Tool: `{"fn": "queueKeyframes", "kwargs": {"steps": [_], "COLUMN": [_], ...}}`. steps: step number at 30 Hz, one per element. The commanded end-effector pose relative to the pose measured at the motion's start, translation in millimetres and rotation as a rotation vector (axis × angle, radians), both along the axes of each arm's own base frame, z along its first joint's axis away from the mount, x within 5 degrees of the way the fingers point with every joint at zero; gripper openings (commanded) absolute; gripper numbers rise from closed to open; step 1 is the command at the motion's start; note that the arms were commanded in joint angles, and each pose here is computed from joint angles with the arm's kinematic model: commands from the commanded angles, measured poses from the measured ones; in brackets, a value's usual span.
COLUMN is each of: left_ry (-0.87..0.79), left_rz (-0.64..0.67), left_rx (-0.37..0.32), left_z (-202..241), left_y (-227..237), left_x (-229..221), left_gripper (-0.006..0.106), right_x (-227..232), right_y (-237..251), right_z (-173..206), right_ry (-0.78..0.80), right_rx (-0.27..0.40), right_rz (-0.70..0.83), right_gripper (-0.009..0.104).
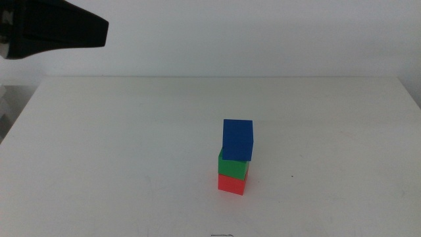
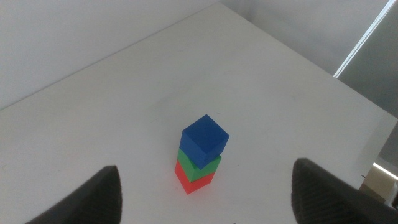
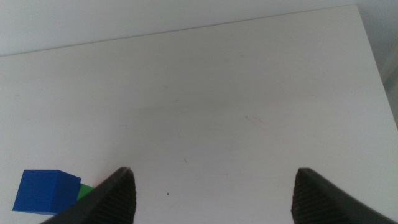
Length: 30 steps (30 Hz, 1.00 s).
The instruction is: Stack red cubes first, then green, then blue cubes in a specific spot.
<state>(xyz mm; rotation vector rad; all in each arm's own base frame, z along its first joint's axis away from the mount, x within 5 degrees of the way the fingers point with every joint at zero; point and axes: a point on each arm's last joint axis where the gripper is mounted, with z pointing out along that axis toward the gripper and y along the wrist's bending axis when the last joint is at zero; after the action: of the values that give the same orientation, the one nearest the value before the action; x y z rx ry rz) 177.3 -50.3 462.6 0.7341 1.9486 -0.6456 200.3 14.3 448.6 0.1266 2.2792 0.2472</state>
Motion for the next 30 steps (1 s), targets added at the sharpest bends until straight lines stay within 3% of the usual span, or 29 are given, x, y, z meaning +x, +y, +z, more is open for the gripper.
{"fn": "queueKeyframes", "kwargs": {"steps": [1, 7, 12, 16, 23, 30], "left_ry": [-0.064, -0.189, -0.420, -0.495, -0.484, -0.469], "left_rz": [0.012, 0.390, 0.655, 0.738, 0.855, 0.864], "left_rx": [-0.056, 0.007, 0.080, 0.081, 0.083, 0.053], "left_z": [14.5, 18.1, 20.7, 19.7, 19.7, 19.4], "left_y": [-3.1, 12.1, 26.6, 34.3, 54.5, 55.9], "left_x": [-7.7, 5.6, 18.3, 22.5, 23.4, 23.4], "left_gripper": [0.093, 0.093, 0.093, 0.093, 0.093, 0.093], "right_x": [-2.8, -2.8, -2.8, -2.8, -2.8, -2.8], "right_y": [-2.3, -2.3, -2.2, -2.3, -2.4, -2.0], "right_z": [14.7, 14.7, 14.7, 14.7, 14.7, 14.8], "right_ry": [-0.106, -0.106, -0.106, -0.106, -0.106, -0.106], "right_rx": [-0.007, -0.007, -0.006, -0.007, -0.008, -0.004], "right_rz": [-0.011, -0.011, -0.010, -0.011, -0.011, -0.010], "right_gripper": [0.064, 0.064, 0.063, 0.063, 0.063, 0.063]}}
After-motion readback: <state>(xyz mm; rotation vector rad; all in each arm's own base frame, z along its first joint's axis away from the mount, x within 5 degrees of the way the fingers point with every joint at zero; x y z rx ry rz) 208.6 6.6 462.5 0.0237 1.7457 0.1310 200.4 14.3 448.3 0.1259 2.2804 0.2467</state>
